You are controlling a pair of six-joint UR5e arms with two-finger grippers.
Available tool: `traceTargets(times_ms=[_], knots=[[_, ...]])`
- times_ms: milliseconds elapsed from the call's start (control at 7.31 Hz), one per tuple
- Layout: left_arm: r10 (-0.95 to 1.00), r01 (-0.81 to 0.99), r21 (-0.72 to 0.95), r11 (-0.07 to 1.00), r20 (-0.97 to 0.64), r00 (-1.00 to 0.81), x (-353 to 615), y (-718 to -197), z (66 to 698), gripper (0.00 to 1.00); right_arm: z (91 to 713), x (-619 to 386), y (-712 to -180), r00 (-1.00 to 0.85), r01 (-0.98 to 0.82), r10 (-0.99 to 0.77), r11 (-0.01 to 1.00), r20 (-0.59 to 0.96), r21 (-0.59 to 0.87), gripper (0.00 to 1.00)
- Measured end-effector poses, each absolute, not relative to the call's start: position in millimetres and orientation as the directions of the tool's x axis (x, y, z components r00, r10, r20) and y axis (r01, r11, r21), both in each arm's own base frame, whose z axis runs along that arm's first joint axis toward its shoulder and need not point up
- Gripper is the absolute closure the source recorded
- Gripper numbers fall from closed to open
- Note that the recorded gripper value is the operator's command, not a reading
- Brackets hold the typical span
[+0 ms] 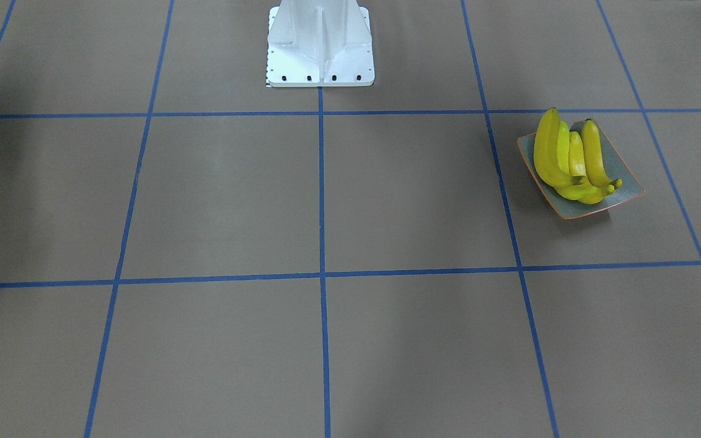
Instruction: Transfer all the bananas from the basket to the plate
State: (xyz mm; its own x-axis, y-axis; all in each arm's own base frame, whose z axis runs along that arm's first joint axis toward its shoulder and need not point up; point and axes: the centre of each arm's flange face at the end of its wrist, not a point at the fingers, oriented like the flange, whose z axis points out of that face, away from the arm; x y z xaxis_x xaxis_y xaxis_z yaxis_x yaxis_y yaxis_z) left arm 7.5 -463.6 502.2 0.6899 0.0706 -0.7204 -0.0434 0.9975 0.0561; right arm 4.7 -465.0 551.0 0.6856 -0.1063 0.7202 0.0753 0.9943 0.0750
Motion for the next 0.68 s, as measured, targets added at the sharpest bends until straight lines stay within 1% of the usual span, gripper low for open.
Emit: traceTargets(times_ms=[684], knots=[[0.069,-0.044,0.054,0.998,-0.721,0.690,7.8,-463.3,503.0,0.00,553.0,5.0,-462.8,0.688,0.071,-0.097,0.995,0.720,0.066,0.00]])
